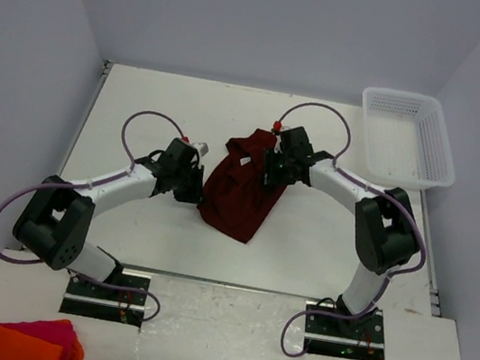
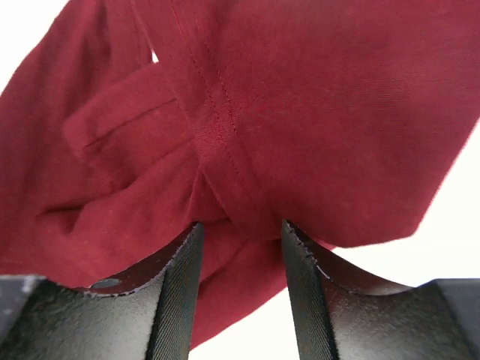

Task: Fold and stack the t-shirts
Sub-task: Flatten out the tshirt

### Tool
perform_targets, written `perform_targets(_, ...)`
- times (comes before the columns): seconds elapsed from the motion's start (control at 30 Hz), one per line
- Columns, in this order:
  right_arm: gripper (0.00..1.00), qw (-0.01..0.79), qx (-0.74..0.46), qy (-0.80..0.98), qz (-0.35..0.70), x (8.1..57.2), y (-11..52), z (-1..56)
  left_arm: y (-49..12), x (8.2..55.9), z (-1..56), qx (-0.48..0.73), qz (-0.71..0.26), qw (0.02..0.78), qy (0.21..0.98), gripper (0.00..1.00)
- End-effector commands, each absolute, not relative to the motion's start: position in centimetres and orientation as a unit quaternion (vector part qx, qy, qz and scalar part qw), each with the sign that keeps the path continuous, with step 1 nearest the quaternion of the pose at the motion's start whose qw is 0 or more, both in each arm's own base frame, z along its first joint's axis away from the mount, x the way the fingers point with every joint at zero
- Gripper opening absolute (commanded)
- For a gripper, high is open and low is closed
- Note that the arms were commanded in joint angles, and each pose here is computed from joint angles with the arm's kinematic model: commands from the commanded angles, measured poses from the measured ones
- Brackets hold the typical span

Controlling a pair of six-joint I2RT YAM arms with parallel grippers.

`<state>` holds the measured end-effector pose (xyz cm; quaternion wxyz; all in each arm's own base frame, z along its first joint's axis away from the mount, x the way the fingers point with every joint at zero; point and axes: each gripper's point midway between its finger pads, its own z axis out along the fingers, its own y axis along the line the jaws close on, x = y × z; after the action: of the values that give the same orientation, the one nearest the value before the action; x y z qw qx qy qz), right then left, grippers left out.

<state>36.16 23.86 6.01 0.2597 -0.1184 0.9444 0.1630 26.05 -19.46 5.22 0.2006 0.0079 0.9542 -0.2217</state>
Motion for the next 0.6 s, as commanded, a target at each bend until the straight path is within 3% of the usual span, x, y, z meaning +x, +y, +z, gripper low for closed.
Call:
perform_targets(0.0,0.47,0.261,-0.114,0.942,0.175,37.0,25.2,5.6,-20.4,26.4,6.2,0.021,-0.245,0.214,0.945,0.00)
perform_targets(0.43,0.43,0.286,-0.086,0.948,0.105,38.2,22.7,5.5,-20.1,25.8,6.7,0.025,-0.248,0.219,0.943,0.00)
perform_targets(0.57,0.36,0.285,-0.086,0.950,0.096,38.7,22.5,5.3,-20.2,25.6,6.7,0.025,-0.253,0.218,0.942,0.00)
